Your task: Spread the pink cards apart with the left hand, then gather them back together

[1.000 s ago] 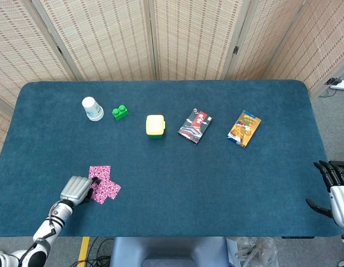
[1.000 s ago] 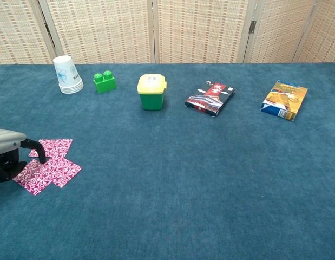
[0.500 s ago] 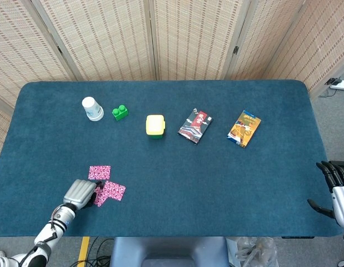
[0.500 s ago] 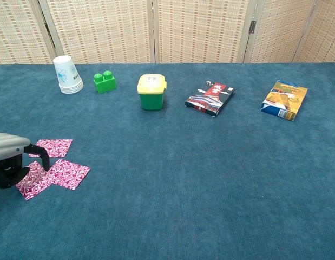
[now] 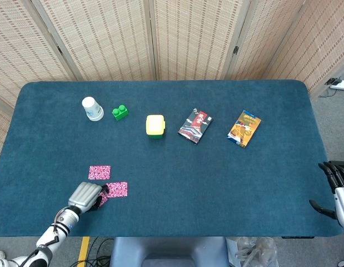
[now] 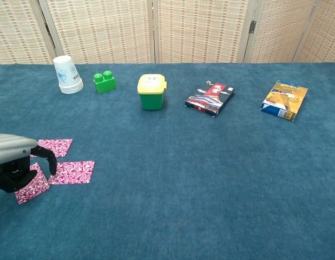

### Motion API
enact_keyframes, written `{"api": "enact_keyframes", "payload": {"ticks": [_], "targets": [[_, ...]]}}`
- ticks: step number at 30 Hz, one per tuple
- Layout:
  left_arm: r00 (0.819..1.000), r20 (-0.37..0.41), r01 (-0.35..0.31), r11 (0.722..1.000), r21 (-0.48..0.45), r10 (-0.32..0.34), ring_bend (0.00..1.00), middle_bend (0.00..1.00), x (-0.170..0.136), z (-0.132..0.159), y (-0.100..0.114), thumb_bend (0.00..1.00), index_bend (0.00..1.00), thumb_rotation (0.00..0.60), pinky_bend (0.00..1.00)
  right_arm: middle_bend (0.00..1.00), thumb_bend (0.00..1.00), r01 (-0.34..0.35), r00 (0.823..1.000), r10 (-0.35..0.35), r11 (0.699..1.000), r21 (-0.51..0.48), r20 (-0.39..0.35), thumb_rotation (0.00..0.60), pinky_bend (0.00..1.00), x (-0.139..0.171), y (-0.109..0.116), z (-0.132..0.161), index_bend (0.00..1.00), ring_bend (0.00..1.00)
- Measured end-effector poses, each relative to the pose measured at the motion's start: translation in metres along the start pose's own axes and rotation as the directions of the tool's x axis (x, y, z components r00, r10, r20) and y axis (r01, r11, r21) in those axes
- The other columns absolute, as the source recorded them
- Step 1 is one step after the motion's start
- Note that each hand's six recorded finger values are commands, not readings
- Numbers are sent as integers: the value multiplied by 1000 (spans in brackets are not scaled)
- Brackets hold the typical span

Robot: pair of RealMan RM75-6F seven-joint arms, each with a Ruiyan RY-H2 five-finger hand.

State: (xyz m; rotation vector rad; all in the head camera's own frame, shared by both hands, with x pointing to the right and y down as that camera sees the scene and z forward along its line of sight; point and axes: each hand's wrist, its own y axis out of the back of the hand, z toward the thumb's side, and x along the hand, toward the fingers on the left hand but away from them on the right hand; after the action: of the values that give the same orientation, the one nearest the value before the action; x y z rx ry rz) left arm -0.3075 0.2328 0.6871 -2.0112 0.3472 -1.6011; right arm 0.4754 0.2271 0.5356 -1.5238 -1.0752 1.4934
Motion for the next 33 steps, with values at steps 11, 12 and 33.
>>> {"api": "enact_keyframes", "payload": {"ticks": [11,12,33], "targets": [[984,-37,-176,984,-15,175,965,1000,-10,-20,38,658,353,600,1000,151,179,-1,1000,1,1000,1,-15,600,176,-3,-1,2,109,114],[980,-37,-195,981,-16,195,959,1000,-11,-22,41,614,351,600,1000,151,179,1,1000,0,1000,5,-17,600,176,-3,0,2,109,114],[962,-18,-271,962,39,272,974,1000,35,-47,54,320,378,600,1000,151,179,33,998,-31,999,41,-59,600,176,-8,20,13,109,114]]}}
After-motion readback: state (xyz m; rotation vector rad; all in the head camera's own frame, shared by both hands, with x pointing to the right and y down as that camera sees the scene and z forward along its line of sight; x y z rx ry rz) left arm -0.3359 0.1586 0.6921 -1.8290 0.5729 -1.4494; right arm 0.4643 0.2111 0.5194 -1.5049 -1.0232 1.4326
